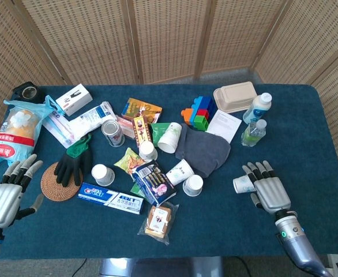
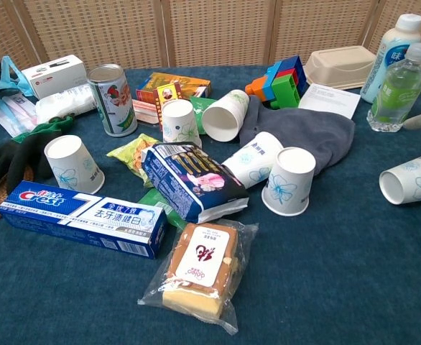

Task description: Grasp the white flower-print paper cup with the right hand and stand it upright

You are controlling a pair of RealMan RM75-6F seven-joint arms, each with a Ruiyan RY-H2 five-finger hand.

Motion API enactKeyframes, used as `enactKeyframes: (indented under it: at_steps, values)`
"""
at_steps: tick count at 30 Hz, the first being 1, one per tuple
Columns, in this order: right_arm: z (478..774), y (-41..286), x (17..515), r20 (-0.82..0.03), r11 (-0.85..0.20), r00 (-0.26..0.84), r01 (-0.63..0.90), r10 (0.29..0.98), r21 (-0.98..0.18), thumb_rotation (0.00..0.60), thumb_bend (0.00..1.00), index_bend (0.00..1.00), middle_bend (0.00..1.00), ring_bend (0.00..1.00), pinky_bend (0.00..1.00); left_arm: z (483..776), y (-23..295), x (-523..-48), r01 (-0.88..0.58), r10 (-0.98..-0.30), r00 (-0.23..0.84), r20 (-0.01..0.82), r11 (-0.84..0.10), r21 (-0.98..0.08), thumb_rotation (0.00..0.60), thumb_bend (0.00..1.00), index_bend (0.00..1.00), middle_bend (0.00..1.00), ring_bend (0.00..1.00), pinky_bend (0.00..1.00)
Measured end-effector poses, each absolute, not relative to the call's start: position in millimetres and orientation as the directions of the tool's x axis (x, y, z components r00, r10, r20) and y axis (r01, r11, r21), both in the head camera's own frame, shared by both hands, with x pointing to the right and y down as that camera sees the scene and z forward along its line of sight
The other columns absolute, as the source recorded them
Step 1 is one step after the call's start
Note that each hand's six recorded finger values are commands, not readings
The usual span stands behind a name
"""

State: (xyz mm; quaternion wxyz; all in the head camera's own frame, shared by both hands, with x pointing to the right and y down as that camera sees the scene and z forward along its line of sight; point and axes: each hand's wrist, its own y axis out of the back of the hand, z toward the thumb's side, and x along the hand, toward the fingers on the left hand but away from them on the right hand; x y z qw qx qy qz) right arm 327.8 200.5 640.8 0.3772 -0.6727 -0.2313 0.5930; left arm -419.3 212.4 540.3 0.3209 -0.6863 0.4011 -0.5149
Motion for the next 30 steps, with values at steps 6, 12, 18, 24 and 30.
enactKeyframes:
  at_steps: [6,12,18,24,30]
  values:
    - [650,203,320,-0.645,-0.617,0.176,-0.190,0.744,-0.764,0.600,0.45,0.01,0.00,0.00,0.00,541,213,-421,-0.222,-0.881,0.146,0.450,-0.473,-0.853,0.600,0.47,0.06,0.03,0.00,0.00]
    - [655,201,320,-0.652,-0.616,0.170,-0.222,0.739,-0.756,0.600,0.46,0.01,0.00,0.00,0.00,542,213,-422,-0.224,-0.880,0.146,0.452,-0.475,-0.851,0.600,0.47,0.06,0.03,0.00,0.00]
    - [660,201,320,-0.655,-0.604,0.160,-0.275,0.739,-0.748,0.599,0.45,0.01,0.00,0.00,0.00,543,213,-422,-0.225,-0.879,0.145,0.454,-0.476,-0.850,0.600,0.47,0.06,0.03,0.00,0.00]
    - [666,202,321,-0.661,-0.599,0.146,-0.315,0.736,-0.736,0.600,0.46,0.02,0.00,0.00,0.00,544,213,-424,-0.227,-0.879,0.141,0.456,-0.477,-0.849,0.600,0.47,0.06,0.03,0.00,0.00]
    - [673,205,317,-0.674,-0.601,0.146,-0.346,0.724,-0.720,0.599,0.46,0.02,0.00,0.00,0.00,544,214,-424,-0.228,-0.878,0.140,0.457,-0.478,-0.848,0.600,0.47,0.06,0.03,0.00,0.00]
